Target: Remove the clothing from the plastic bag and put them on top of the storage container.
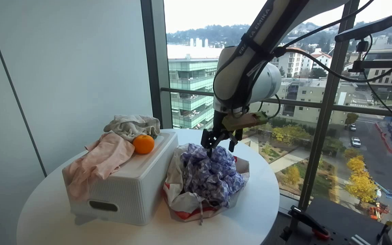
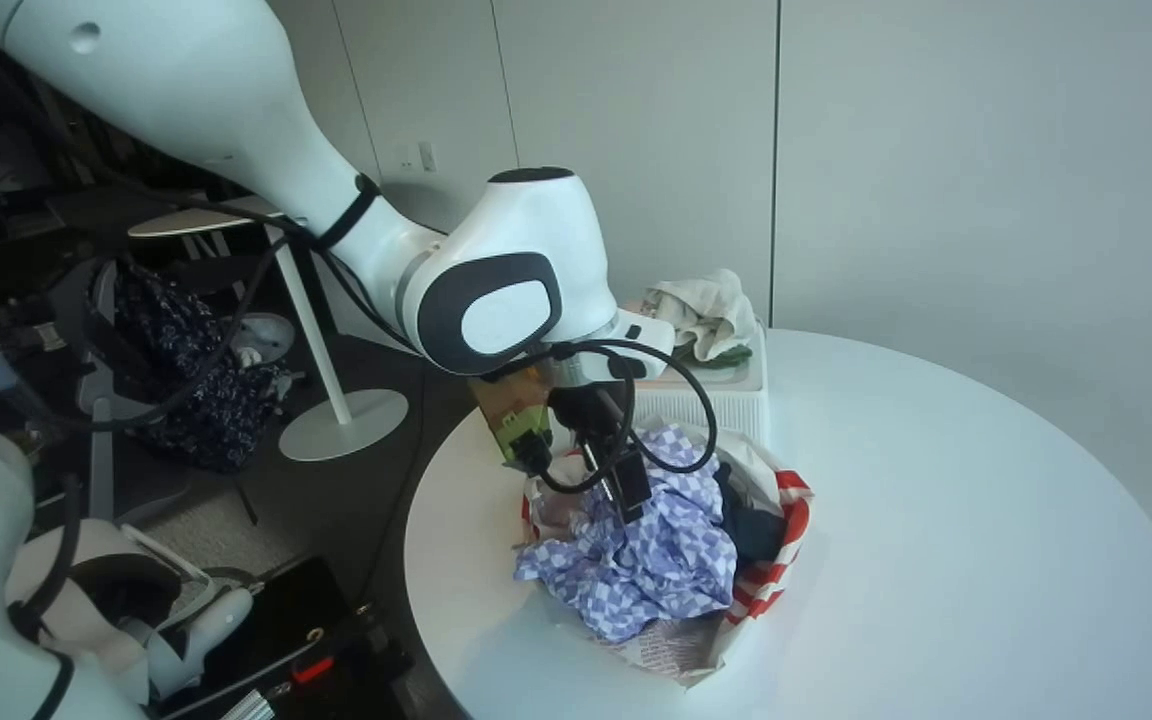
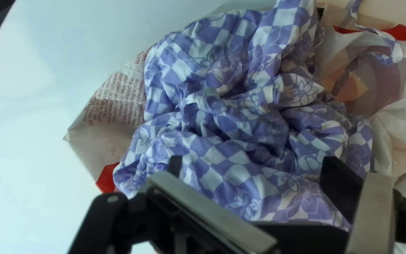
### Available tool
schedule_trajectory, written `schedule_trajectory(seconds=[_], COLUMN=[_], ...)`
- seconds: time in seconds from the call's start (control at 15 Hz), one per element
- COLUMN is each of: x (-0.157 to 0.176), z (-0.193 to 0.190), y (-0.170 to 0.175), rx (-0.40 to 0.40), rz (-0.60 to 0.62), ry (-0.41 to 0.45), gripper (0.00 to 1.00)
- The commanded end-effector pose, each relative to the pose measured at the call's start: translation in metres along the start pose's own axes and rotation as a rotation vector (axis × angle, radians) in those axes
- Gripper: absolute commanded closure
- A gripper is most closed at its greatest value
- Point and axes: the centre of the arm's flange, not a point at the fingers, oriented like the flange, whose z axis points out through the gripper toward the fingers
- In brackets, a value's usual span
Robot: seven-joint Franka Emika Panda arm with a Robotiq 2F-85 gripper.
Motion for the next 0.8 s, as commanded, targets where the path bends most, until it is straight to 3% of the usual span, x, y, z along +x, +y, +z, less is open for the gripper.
schedule_trajectory(seconds=[0.0,0.47,0.53,0.6,0.73], x=[0.008,-0.012,-0.014,-0.016,-0.019], z=[0.019,0.056,0.058,0.060,0.059], y=[-0.019,-0.023,-0.022,-0.021,-0.017], rx=[0.032,-0.093,-0.107,-0.119,-0.133], rz=[-0.047,-0.166,-0.170,-0.182,-0.173], ry=[0.026,0.061,0.063,0.062,0.073], gripper=[0.00,0.00,0.25,0.26,0.42])
